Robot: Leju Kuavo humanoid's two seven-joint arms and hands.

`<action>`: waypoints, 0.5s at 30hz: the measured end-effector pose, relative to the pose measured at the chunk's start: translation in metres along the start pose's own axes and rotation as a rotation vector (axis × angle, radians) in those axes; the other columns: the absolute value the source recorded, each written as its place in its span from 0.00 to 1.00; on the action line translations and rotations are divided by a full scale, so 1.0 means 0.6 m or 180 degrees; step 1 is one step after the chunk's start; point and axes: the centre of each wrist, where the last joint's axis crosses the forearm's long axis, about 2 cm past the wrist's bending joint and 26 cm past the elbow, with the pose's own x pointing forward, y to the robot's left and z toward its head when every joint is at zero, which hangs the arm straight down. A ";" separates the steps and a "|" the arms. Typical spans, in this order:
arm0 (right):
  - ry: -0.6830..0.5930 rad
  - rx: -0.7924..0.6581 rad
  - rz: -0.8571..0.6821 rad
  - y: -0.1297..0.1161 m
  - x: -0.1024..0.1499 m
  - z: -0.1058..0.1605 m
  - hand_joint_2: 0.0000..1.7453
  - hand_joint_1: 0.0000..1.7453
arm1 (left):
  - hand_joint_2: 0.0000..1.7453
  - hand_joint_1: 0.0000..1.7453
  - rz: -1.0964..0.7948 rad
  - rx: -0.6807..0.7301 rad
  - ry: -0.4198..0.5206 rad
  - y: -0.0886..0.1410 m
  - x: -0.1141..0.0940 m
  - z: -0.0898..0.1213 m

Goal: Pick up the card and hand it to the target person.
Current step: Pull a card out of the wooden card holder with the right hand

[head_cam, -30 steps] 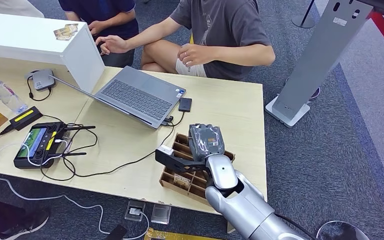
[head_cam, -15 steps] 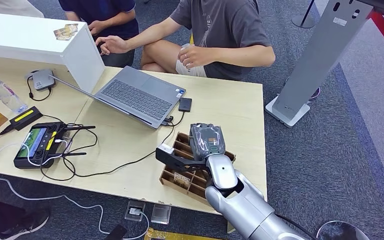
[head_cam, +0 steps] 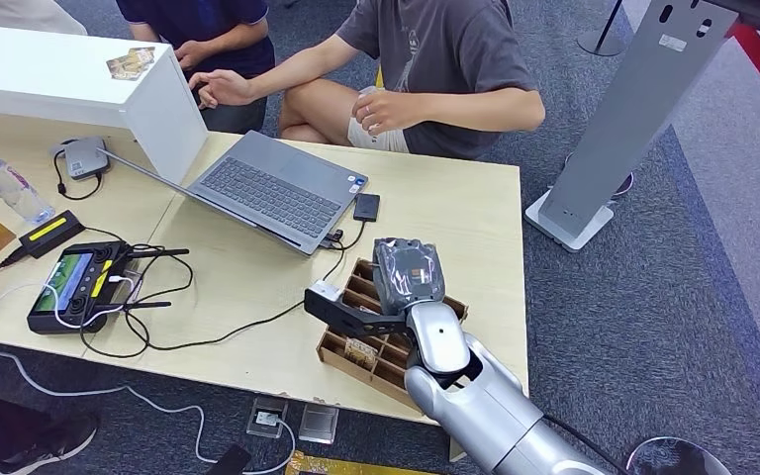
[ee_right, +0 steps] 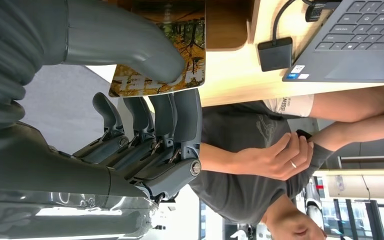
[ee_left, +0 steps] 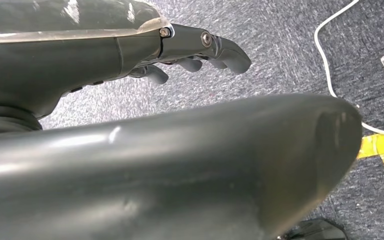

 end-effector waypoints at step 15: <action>-0.0009 -0.0253 -0.0246 -0.036 -0.007 -0.002 1.00 0.84 | 0.00 0.00 0.0005 0.0002 0.0003 0.000 0.000 0.000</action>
